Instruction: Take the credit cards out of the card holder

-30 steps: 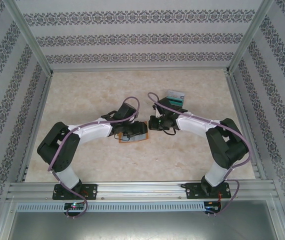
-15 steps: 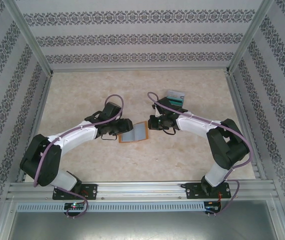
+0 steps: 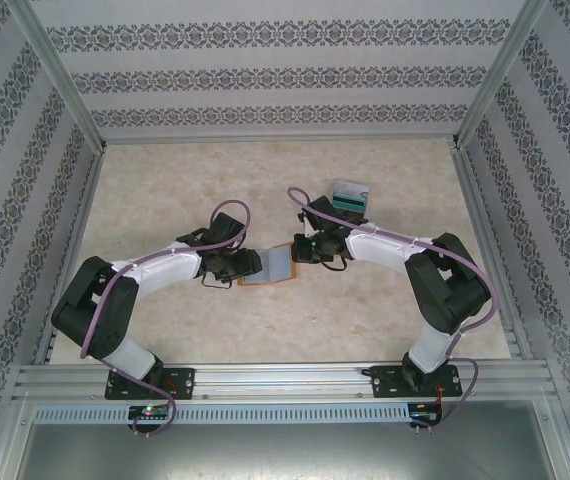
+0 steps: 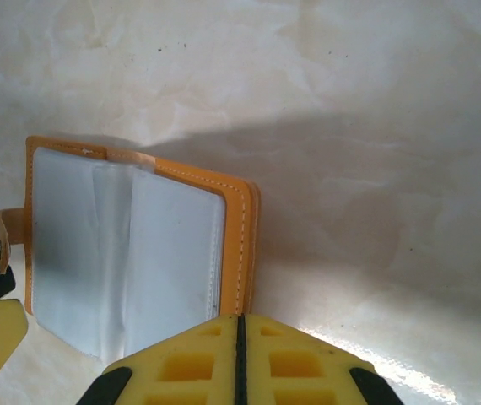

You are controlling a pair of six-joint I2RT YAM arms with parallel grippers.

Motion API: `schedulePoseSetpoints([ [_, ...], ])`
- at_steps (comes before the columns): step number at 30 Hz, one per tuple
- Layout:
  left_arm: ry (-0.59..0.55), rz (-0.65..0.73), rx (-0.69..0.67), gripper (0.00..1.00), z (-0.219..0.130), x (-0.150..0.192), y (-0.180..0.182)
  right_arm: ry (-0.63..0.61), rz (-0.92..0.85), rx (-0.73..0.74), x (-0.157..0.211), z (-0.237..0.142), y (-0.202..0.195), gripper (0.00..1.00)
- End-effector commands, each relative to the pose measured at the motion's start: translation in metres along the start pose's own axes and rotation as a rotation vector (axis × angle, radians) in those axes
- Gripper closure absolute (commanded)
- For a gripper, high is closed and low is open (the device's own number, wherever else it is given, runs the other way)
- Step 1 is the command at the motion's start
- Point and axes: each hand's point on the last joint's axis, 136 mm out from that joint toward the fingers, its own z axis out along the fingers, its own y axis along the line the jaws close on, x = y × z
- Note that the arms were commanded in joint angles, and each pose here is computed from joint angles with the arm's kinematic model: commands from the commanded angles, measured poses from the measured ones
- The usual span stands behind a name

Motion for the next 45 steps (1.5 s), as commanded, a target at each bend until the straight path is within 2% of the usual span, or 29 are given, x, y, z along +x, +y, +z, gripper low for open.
schedulePoseSetpoints([
  [1, 0.002, 0.014, 0.029, 0.47, 0.006, -0.004, -0.006, 0.022, -0.019, -0.012, 0.002, 0.003, 0.006, 1.0],
  [17, 0.03, 0.014, 0.073, 0.48, 0.012, -0.002, -0.015, 0.056, -0.018, 0.004, 0.007, 0.013, 0.003, 1.0],
  [25, 0.036, 0.041, 0.162, 0.48, 0.008, -0.003, -0.04, 0.068, -0.01, 0.007, 0.01, 0.016, 0.001, 1.0],
  [37, 0.069, 0.076, 0.227, 0.46, 0.011, 0.001, -0.067, 0.053, -0.007, 0.021, 0.01, 0.012, -0.001, 1.0],
  [41, 0.029, 0.076, 0.175, 0.45, 0.004, -0.002, -0.058, 0.04, -0.005, 0.029, 0.009, 0.008, -0.002, 1.0],
  [45, -0.022, 0.053, 0.04, 0.45, -0.005, -0.007, -0.028, 0.029, -0.006, 0.035, 0.008, 0.004, -0.003, 1.0],
])
